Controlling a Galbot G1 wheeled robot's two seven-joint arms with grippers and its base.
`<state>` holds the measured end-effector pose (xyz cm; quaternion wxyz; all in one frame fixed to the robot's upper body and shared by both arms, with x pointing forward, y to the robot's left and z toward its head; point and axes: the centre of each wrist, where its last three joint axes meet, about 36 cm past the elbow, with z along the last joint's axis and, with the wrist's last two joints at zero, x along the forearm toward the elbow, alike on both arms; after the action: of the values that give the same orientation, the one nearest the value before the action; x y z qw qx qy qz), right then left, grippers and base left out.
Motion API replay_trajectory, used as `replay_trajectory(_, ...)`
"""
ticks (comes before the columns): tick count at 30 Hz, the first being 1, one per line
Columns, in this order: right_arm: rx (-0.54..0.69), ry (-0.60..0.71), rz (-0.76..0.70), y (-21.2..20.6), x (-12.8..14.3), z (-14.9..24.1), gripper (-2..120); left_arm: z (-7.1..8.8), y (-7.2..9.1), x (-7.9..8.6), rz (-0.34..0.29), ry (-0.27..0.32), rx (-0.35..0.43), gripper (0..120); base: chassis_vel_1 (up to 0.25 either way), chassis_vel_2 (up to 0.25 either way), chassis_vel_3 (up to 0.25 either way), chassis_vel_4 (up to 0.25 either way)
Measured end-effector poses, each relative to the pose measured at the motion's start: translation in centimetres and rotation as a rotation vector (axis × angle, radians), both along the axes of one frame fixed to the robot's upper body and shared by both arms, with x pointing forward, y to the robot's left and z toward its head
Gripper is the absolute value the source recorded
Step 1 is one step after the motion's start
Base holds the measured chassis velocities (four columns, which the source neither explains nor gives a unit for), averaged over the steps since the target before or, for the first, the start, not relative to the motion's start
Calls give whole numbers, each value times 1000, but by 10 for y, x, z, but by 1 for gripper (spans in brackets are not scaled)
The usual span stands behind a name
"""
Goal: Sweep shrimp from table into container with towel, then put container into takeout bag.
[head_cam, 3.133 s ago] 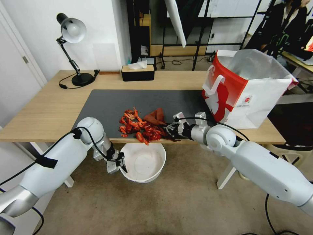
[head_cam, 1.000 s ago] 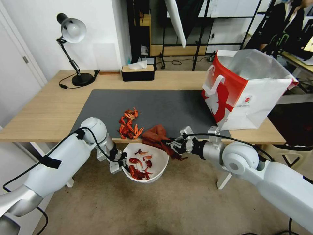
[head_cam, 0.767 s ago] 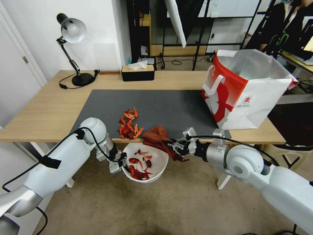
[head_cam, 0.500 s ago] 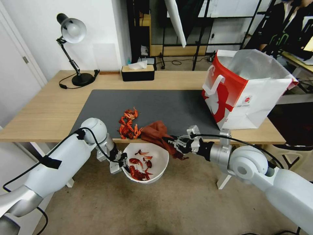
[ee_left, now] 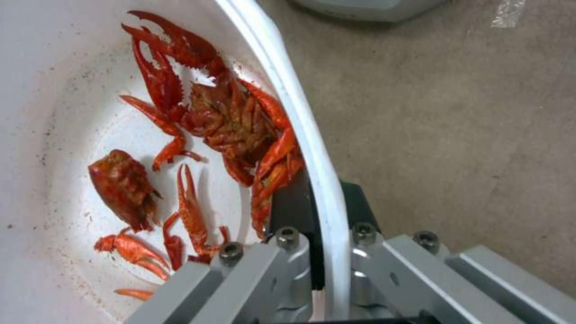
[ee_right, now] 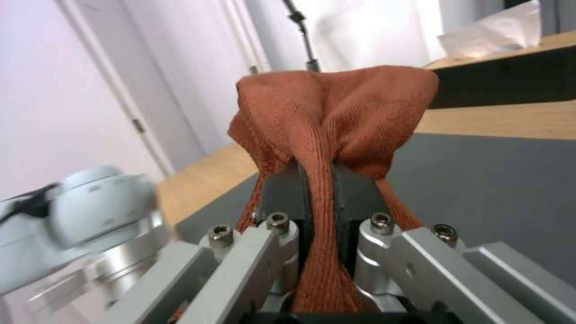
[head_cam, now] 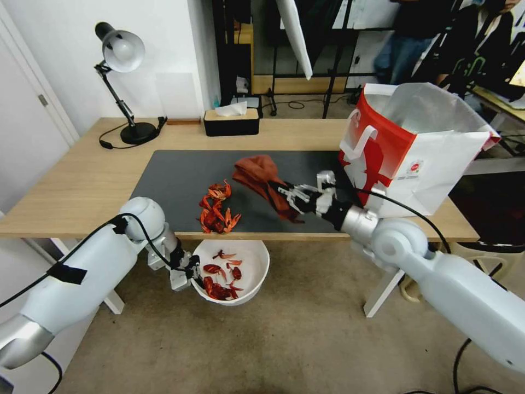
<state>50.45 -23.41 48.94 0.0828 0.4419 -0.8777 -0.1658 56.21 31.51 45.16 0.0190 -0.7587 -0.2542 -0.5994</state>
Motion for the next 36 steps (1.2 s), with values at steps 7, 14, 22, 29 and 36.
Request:
replay_trajectory(7, -11, 1, -26, 24, 35, -3, 5, -2, 11, -3, 20, 8, 3, 0, 0, 0, 0, 0)
replay_trajectory(14, -21, -12, -10, 43, 72, 5, 5, -4, 16, -6, 30, 15, 3, 0, 0, 0, 0, 0)
replay_trajectory(22, -37, -18, 11, 56, 99, 13, 5, -4, 18, -8, 35, 15, 2, 0, 0, 0, 0, 0)
replay_trajectory(29, -83, -22, 74, 79, 137, 16, 5, -4, 30, -17, 56, 15, -1, 0, 0, 0, 0, 0)
replay_trajectory(36, -175, -16, 117, 90, 174, 7, 5, -6, 42, -23, 79, 27, -10, 0, 0, 0, 0, 0)
